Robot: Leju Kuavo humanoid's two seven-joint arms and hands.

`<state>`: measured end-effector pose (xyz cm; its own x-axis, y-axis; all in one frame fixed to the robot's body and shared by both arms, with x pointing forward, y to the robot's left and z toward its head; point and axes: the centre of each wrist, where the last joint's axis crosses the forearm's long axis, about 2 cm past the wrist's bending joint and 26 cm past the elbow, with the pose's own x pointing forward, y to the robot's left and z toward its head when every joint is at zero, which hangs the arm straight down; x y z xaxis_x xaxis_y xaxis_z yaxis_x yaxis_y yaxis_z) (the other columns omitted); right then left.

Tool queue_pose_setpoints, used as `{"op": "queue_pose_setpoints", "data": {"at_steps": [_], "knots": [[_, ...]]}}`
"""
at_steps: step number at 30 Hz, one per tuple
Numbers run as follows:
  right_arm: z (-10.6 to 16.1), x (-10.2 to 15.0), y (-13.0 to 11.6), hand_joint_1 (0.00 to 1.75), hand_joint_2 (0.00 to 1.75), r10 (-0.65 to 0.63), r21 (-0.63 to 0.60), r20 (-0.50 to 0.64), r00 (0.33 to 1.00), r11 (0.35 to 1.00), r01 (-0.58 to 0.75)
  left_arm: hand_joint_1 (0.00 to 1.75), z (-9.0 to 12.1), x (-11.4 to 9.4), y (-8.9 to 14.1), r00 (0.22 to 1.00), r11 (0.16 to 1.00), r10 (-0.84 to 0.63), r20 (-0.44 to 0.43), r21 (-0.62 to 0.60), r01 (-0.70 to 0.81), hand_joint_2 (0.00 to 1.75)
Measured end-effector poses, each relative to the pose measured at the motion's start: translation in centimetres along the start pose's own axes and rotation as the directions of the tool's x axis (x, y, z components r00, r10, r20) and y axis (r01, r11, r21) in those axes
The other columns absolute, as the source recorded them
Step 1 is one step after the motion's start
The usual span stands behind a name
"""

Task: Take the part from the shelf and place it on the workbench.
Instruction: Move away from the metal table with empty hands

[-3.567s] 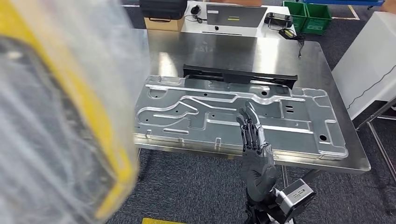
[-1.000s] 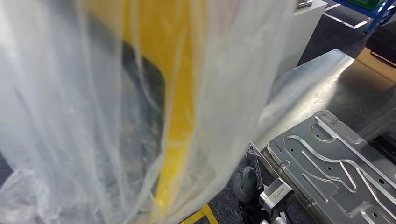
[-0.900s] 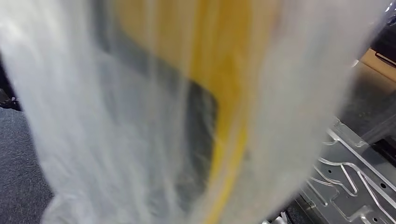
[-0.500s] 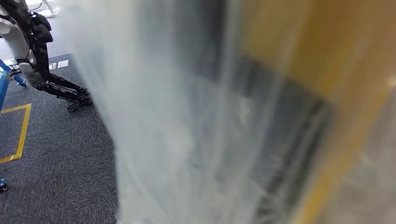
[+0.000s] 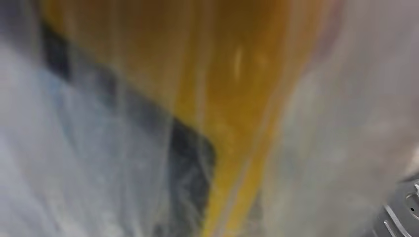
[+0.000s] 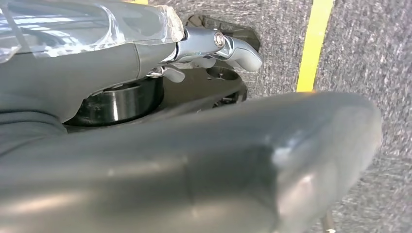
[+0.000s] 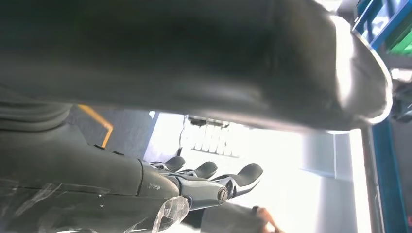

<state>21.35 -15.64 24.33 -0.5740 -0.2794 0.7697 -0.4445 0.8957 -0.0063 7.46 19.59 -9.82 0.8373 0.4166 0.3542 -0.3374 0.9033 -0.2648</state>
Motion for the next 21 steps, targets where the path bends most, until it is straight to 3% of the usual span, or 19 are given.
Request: {"op": "queue_pose_setpoints", "data": {"at_steps": [21], "knots": [[-0.2, 0.6, -0.1, 0.0, 0.0, 0.01, -0.032, 0.001, 1.0, 0.999, -0.01, 0.0, -0.2, 0.9, -0.2, 1.0, 1.0, -0.016, 0.015, -0.011, 0.016, 0.0]]}}
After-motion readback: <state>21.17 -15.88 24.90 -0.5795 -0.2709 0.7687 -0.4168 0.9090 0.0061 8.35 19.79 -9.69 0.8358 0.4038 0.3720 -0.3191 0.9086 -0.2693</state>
